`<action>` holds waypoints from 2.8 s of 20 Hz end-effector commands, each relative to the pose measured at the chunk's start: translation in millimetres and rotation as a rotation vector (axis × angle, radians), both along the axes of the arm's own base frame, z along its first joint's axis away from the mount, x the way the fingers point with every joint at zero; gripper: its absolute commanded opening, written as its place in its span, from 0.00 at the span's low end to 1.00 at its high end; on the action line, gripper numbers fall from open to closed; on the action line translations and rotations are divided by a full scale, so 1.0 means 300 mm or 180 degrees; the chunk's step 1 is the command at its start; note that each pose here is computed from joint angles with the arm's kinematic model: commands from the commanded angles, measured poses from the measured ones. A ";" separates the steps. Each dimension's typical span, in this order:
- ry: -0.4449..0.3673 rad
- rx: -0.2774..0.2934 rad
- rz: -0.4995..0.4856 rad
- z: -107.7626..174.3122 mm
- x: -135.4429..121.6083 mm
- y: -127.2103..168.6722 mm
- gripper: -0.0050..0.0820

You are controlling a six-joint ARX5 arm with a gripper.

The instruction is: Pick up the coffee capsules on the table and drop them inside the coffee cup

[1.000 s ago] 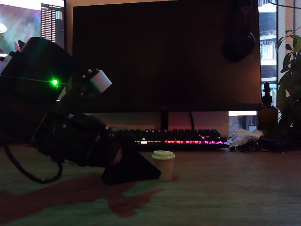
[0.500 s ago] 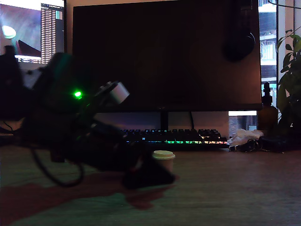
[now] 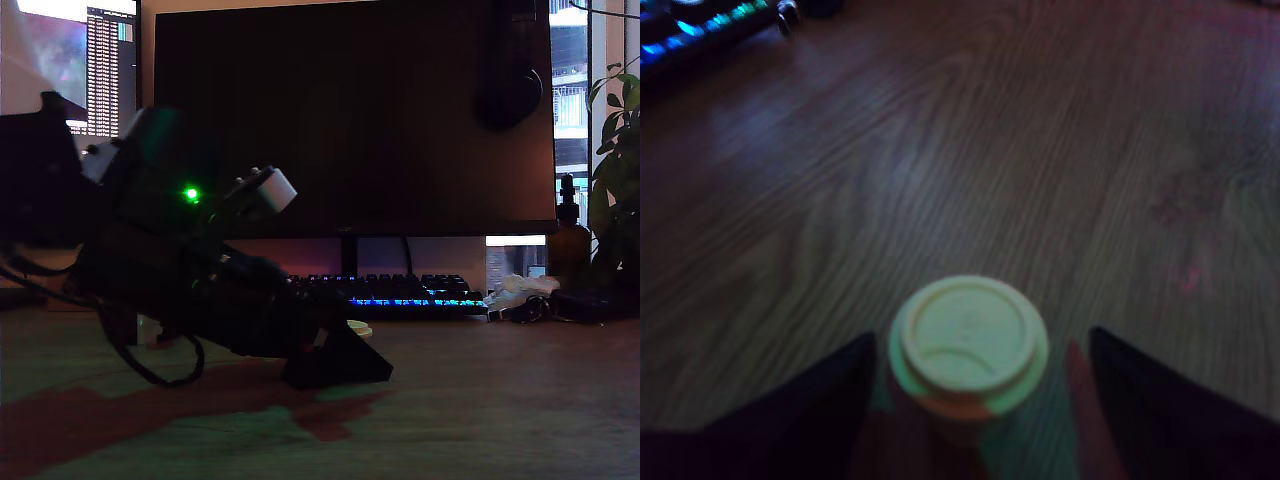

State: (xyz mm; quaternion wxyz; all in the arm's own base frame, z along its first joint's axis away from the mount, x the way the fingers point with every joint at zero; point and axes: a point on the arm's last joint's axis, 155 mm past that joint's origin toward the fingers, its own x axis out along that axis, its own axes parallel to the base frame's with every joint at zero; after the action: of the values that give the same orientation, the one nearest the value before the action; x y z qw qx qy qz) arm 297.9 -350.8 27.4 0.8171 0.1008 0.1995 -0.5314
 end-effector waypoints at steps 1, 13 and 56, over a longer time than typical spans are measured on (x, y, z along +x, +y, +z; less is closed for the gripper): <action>0.0037 0.0028 -0.0010 -0.021 -0.004 -0.003 0.69; 0.0034 0.0027 -0.0010 -0.020 -0.004 -0.003 0.20; -0.0326 -0.0130 0.1928 0.437 0.510 0.689 0.21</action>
State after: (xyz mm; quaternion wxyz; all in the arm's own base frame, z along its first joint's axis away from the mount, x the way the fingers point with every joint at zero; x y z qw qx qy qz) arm 448.8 -145.8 157.8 0.9486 0.0494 0.1648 -0.2656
